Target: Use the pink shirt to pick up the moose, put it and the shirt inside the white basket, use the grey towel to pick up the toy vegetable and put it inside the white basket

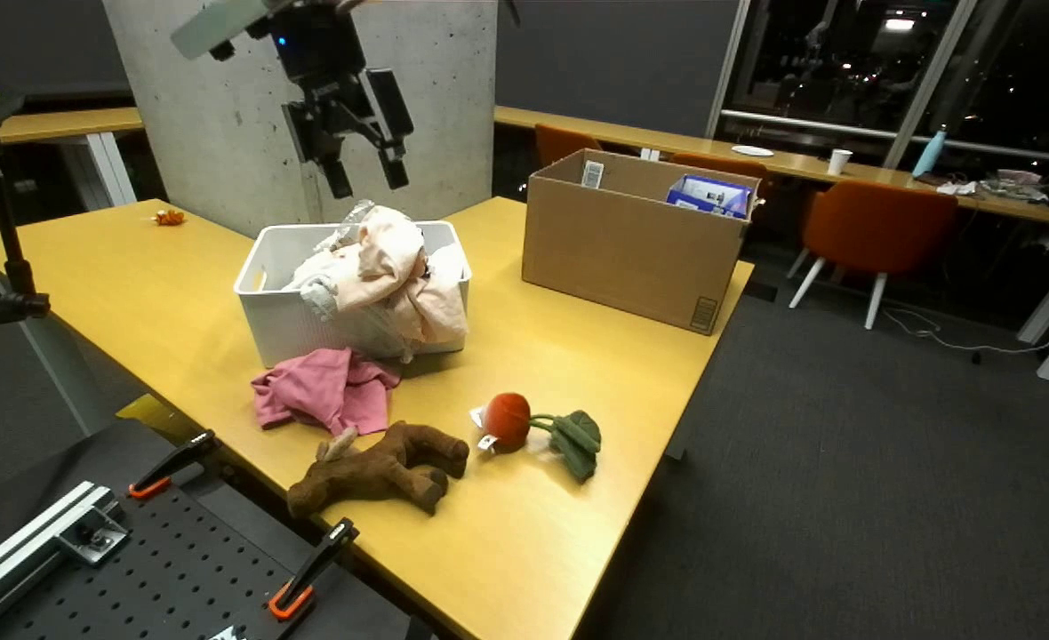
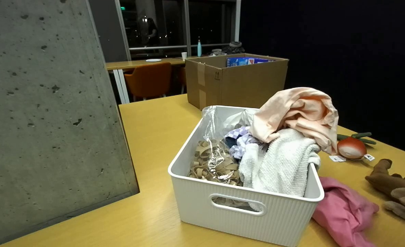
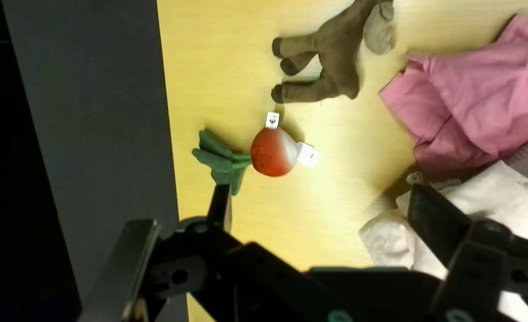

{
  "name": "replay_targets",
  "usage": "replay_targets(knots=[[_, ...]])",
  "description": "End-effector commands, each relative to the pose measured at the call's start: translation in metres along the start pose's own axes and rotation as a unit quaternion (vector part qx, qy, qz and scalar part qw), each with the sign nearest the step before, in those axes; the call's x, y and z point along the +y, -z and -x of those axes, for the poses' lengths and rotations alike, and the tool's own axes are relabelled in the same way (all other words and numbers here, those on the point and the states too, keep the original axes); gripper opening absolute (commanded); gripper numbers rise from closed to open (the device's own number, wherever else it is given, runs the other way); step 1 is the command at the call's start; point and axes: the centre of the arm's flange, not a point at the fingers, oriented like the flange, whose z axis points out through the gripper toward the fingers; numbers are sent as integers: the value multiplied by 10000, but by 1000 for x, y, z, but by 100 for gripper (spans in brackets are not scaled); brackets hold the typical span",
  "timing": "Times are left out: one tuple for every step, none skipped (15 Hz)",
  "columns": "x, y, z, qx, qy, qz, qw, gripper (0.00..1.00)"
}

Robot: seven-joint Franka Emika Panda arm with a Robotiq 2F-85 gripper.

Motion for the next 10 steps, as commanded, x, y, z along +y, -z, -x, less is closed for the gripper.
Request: replay_targets(knots=[[-41, -6, -86, 322, 293, 391, 9983, 100], [-56, -13, -103, 452, 338, 520, 9971, 100], [-73, -20, -119, 610, 370, 631, 9955, 100], [-92, -28, -134, 768, 388, 709, 9938, 100], [-111, -38, -147, 859, 439, 759, 9924, 100], [-130, -49, -160, 915, 491, 780, 9915, 100], [-154, -63, -167, 942, 558, 772, 9910, 100], [-179, -73, -173, 962, 628, 766, 9904, 100], [-204, -83, -174, 970, 698, 763, 9899, 100], [-222, -86, -170, 984, 733, 759, 9895, 100]])
